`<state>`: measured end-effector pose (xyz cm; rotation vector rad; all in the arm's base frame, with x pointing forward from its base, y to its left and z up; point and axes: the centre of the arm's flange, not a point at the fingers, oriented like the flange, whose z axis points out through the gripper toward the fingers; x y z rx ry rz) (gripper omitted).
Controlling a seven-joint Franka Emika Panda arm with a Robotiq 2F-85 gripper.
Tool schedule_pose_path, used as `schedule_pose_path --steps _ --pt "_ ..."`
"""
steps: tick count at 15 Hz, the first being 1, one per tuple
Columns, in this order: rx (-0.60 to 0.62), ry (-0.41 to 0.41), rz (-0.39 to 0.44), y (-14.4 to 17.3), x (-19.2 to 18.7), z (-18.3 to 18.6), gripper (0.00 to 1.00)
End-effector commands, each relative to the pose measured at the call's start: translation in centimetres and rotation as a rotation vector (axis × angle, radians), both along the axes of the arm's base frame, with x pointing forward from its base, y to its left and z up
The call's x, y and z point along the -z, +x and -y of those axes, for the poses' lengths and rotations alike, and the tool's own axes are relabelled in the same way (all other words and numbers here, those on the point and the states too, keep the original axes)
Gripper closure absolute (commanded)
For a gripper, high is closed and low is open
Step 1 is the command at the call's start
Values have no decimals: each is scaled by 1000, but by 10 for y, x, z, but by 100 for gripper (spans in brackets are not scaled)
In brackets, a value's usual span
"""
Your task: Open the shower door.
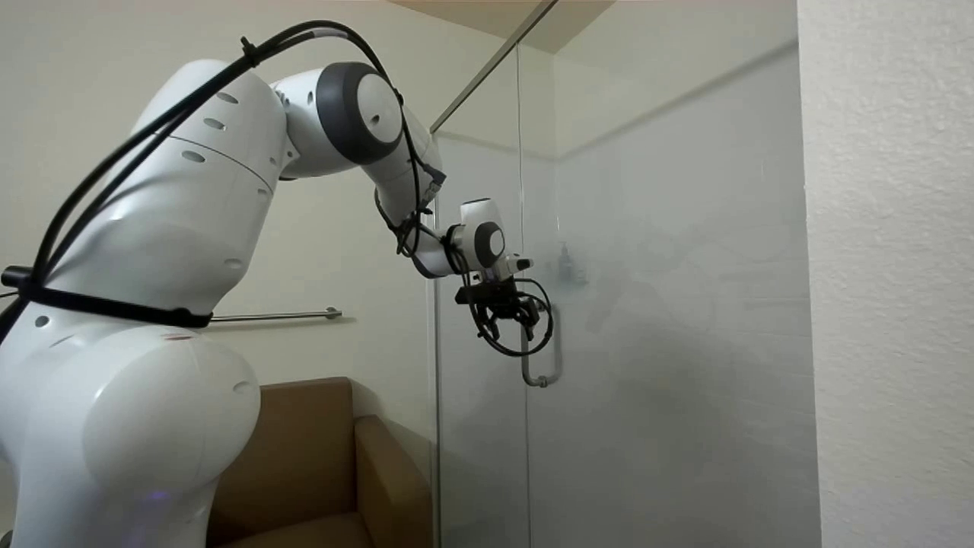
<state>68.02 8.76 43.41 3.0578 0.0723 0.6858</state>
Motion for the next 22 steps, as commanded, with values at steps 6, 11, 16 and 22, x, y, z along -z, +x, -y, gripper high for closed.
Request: schedule_pose_path --steps 6,11,16,22 --pt "-130 89 194 66 33 20 0" --pt "-255 239 352 90 28 25 0" --pt "-387 407 386 96 33 33 0" --pt "-416 631 369 74 38 41 0"
